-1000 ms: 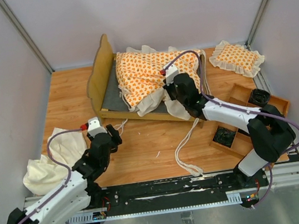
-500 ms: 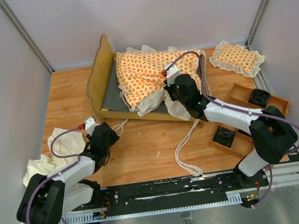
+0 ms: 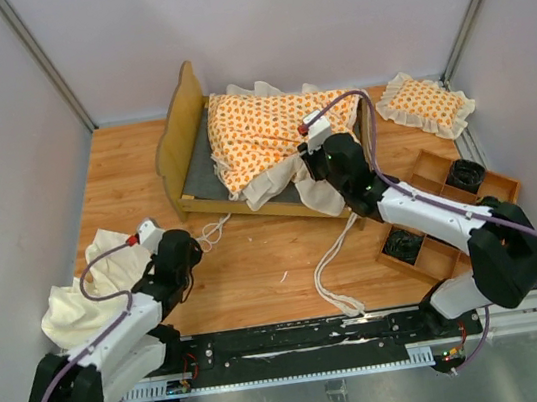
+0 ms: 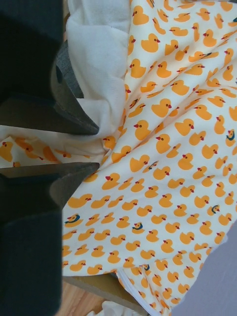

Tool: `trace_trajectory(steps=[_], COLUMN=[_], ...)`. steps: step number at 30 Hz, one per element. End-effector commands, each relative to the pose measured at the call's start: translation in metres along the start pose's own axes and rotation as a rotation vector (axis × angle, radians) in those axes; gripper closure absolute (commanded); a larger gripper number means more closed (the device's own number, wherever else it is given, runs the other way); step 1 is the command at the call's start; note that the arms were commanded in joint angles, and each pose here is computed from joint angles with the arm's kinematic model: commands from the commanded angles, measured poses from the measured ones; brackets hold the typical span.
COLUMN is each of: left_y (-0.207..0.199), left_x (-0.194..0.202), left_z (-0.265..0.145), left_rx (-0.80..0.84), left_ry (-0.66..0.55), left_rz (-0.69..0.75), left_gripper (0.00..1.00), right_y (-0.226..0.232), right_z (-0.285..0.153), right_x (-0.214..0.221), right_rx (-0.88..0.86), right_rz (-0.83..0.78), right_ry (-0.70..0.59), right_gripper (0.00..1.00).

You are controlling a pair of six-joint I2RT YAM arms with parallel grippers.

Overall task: Set up the pet bed
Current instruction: Cross the ropes on the bed frame.

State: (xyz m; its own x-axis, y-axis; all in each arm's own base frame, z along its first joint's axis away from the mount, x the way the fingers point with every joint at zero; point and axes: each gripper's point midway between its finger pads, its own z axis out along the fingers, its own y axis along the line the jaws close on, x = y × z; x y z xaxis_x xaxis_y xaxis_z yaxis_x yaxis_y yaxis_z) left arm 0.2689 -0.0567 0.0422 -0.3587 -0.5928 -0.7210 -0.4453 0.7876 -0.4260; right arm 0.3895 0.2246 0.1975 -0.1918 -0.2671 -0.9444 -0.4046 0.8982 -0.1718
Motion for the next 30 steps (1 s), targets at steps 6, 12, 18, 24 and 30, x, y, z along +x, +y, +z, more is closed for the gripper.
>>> trace_trajectory(steps=[6, 12, 18, 24, 30], left_y=[0.032, -0.047, -0.043, -0.047, -0.051], left_x=[-0.042, -0.063, -0.082, -0.083, -0.080], left_z=[-0.041, -0.058, -0.060, -0.068, -0.080], left_rx=[-0.093, 0.349, 0.275, 0.300, 0.379], left_ry=[-0.146, -0.210, -0.253, -0.234, -0.243], left_rz=[-0.127, 0.082, 0.178, 0.219, 0.213], left_gripper=[1.00, 0.63, 0.47, 0.33, 0.32], right_y=[0.015, 0.058, 0.121, 0.166, 0.192], right_z=[-0.029, -0.038, -0.033, 0.004, 0.050], right_x=[-0.024, -0.049, -0.077, -0.091, -0.086], right_rx=[-0.100, -0.208, -0.382, -0.493, -0.519], right_rz=[0.112, 0.096, -0.093, -0.201, -0.303], right_ry=[-0.056, -0.088, -0.181, -0.172, -0.120], right_gripper=[0.66, 0.66, 0.62, 0.55, 0.55])
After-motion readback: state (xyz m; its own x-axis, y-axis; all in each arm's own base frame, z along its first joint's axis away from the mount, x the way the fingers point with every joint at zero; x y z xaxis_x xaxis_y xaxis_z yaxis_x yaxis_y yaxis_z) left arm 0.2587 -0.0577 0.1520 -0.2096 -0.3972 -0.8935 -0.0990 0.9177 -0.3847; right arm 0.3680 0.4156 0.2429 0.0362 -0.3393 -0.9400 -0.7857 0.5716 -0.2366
